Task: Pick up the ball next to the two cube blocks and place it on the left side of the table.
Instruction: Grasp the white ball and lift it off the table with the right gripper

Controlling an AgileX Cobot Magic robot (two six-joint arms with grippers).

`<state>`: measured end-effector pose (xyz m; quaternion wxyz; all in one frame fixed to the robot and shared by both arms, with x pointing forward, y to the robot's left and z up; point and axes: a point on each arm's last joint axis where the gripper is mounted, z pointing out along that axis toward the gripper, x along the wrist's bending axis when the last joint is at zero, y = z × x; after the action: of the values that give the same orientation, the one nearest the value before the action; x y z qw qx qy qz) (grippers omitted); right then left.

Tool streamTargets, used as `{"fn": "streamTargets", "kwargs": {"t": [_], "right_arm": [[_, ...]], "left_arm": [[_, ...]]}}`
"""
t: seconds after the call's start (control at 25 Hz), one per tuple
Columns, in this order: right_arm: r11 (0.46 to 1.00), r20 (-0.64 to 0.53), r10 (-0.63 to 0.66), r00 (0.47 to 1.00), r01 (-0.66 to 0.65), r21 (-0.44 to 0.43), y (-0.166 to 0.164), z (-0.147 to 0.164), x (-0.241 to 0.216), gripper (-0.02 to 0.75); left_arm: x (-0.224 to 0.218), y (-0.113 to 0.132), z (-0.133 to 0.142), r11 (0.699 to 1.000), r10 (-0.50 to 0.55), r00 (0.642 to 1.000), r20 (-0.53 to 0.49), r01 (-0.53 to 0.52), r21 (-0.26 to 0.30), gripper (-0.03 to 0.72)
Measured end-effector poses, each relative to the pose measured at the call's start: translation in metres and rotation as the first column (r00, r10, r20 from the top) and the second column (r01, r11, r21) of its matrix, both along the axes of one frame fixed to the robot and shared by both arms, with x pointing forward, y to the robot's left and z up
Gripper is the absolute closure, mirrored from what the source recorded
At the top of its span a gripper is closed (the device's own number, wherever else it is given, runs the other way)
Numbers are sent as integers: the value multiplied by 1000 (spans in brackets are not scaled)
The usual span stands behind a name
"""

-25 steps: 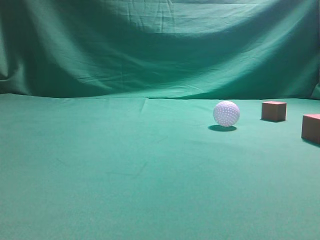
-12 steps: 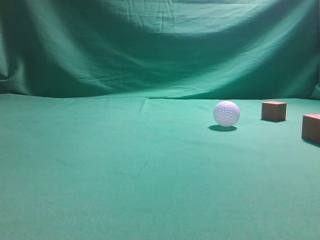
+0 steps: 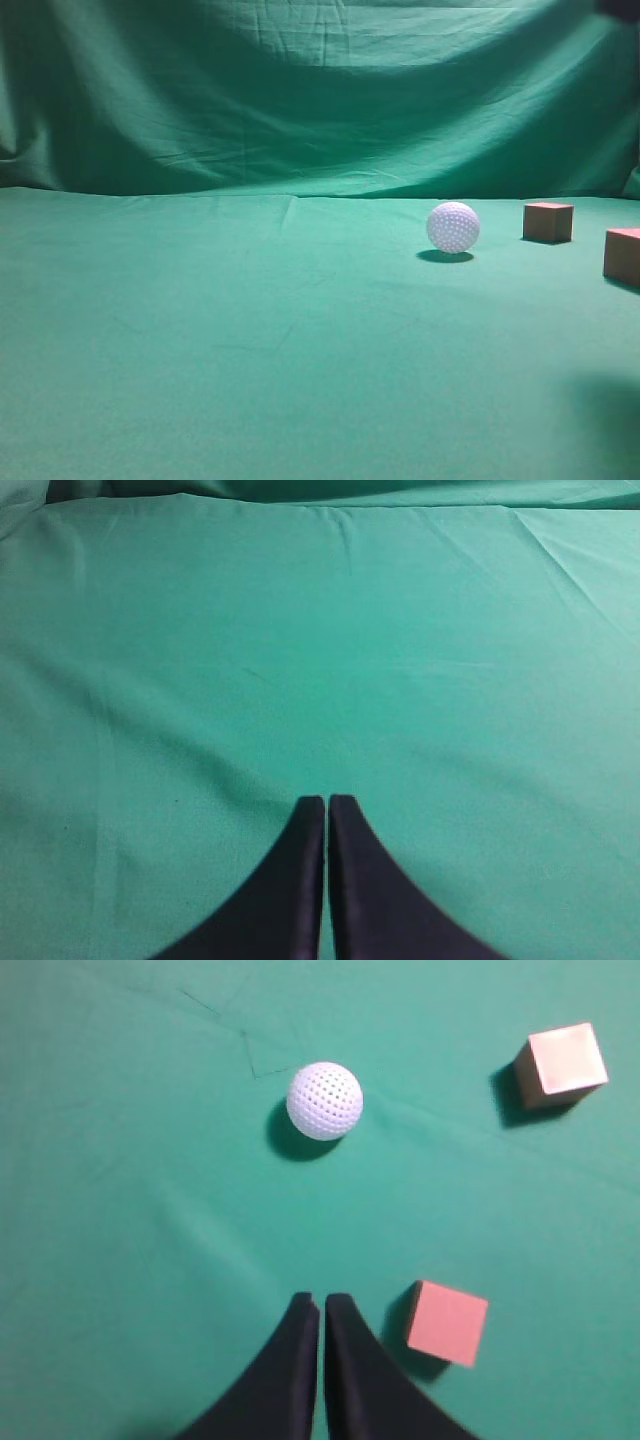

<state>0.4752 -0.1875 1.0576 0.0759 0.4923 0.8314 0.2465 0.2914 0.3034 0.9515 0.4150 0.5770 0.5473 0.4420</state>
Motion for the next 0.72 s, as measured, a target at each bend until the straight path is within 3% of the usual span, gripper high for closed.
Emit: {"fn": "streamTargets", "kwargs": {"t": [0.16,0.2,0.28,0.4,0.6,0.68,0.72], "right_arm": [[995,-28,85,996,-86,-41,26,-21,27,738],[992,-28,109,994,-111,-53,32,-27,33,689],[989,-28,135,990,-137,-62,44,-38,45,689],[985,-19,151,988,-152,-79,54,-52,61,526],[984,-48,143,989,-147,-97,62,-76,79,182],[987,-63,123,990,-129,-97,64,-85,84,113],[989,-74,107,991,-114,-94,65,-88,86,127]], "left_arm": [[0,0,0,1000,0,1000,0,0,0,688],[0,0,0,1000,0,1000,0,0,0,688],[0,0,0,1000,0,1000,0,0,0,688],[0,0,0,1000,0,1000,0,0,0,688],[0,0,0,1000,0,1000,0,0,0,688],[0,0,0,1000,0,1000,0,0,0,688],[0,0,0,1000,0,1000,0,0,0,688]]}}
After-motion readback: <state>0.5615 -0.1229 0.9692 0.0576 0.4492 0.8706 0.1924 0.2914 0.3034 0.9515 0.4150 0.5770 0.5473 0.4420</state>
